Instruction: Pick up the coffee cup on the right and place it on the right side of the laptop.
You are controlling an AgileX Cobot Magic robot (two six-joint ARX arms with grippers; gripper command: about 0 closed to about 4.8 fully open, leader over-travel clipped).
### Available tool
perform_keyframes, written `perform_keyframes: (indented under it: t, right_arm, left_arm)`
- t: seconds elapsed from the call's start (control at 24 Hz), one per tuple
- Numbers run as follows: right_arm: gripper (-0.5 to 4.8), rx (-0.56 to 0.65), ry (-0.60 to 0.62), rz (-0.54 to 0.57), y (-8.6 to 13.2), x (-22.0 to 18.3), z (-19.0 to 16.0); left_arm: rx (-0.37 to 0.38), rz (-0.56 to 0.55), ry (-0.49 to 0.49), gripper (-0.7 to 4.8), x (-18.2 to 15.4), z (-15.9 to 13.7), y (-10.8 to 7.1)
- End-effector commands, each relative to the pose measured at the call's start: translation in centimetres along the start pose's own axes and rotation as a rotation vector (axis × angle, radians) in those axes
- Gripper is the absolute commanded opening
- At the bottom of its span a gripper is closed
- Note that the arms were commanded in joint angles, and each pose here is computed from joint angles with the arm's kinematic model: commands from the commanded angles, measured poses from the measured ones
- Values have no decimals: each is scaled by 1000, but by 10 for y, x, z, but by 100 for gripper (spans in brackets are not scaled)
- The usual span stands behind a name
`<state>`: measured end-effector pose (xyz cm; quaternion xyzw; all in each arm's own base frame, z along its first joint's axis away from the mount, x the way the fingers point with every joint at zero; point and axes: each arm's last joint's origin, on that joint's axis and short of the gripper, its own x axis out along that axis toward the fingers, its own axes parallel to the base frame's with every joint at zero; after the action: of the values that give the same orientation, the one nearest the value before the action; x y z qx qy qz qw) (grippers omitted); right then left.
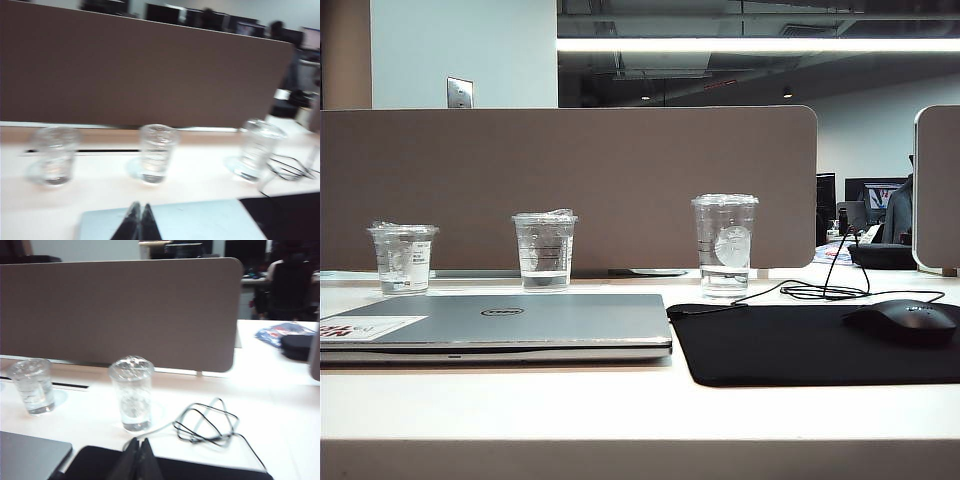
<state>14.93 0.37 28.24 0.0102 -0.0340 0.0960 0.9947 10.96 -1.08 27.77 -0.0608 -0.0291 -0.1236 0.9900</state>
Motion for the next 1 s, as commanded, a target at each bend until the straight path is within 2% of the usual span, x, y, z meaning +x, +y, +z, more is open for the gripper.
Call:
perform_keyframes:
  t: [0.04,0.29,0.38,0.5,0.58,0.75,0.88,0.96,1.0]
  right_arm:
    - [-5,-13,-43,51,-2,19,8]
    - [-5,-5,-23,110,0,61,-1]
    - [-5,3,3,142,5,76,-10]
    - [-5,6,10,171,10,87,-19]
    - [-5,9,21,185,12,101,-30]
    - [-5,14,49,184,11,115,-42]
    - [-3,19,78,196,10,134,-52]
    - [29,19,70,230,13,143,-55]
    - [81,18,66,244,13,147,-57]
  left_arm:
    - [-4,-121,22,-5,10,10,-3]
    - [-20,-164,106,-5,32,28,-8]
    - [2,-175,129,-5,41,34,-13]
    - [47,-136,179,-5,48,41,-19]
    - [64,-178,223,-5,56,48,-32]
    - [62,-230,257,-5,62,53,-41]
    - [47,-311,343,-5,70,56,-48]
    - [39,-354,352,-5,73,58,-50]
    - [38,-370,349,-5,75,59,-51]
